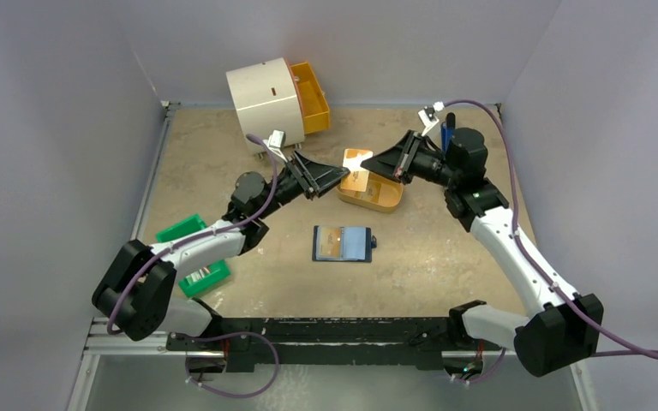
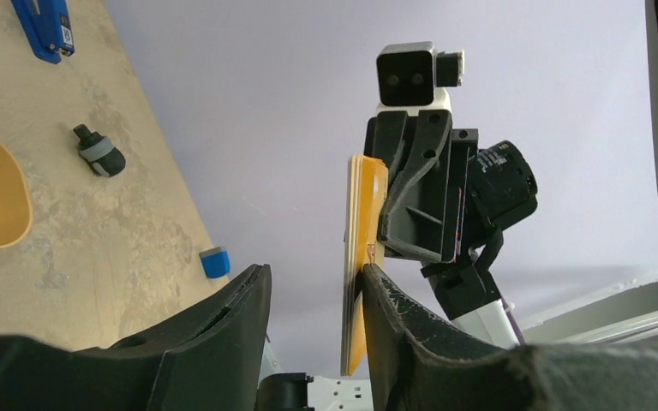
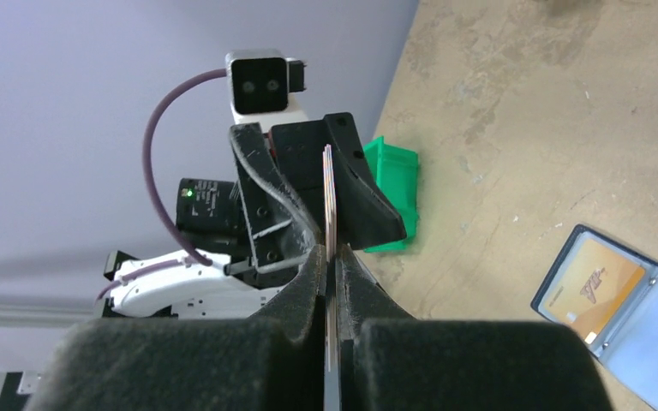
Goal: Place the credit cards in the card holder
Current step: Pick up the credit card from the storage box.
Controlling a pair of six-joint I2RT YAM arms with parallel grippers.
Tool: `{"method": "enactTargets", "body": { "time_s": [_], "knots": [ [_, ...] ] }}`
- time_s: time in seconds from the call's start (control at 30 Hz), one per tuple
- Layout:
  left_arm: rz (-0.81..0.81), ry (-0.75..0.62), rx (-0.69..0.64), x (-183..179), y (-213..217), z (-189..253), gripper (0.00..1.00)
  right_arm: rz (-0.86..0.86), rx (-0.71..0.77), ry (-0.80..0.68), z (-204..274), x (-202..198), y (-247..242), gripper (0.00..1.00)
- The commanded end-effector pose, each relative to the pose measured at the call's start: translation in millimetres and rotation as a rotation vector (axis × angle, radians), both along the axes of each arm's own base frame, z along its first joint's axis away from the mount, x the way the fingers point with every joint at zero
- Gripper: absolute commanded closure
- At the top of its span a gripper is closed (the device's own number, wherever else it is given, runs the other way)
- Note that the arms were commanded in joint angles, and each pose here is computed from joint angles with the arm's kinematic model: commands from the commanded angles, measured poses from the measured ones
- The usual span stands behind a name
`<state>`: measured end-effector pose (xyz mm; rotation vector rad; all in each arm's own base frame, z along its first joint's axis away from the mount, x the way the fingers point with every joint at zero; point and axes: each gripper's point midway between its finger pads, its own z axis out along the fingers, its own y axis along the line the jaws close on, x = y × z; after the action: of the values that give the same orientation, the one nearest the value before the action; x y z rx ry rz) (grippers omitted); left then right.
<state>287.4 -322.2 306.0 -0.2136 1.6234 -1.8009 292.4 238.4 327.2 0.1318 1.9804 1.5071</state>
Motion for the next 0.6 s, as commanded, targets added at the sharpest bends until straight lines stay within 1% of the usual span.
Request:
{"method": "enactTargets", "body": {
  "time_s": [0.0,0.1,0.27,0.43,0.57],
  "knots": [
    [0.0,-0.063,-0.097,-5.7,11.9,28.3,0.59,0.055,0.057,-0.116,23.0,-12.3,-0.5,1.0],
    [-0.009,-0.057,-0.133,-5.3,14.1,31.3,0.62,0.074,0.085,-0.139,25.5,-15.7,-0.4,1.0],
    [-0.041,-0.066,-0.218,-8.4,18.3,43.2,0.64,0.098,0.106,-0.184,32.2,-22.3,-0.9,1.0],
    [-0.05,-0.066,-0.242,-7.9,18.5,45.5,0.62,0.119,0.111,-0.205,35.4,-26.4,-0.3,1.0],
    [-0.049,-0.066,-0.242,-6.3,18.1,45.1,0.63,0.142,0.125,-0.224,39.3,-30.8,0.7,1.0]
  ]
}}
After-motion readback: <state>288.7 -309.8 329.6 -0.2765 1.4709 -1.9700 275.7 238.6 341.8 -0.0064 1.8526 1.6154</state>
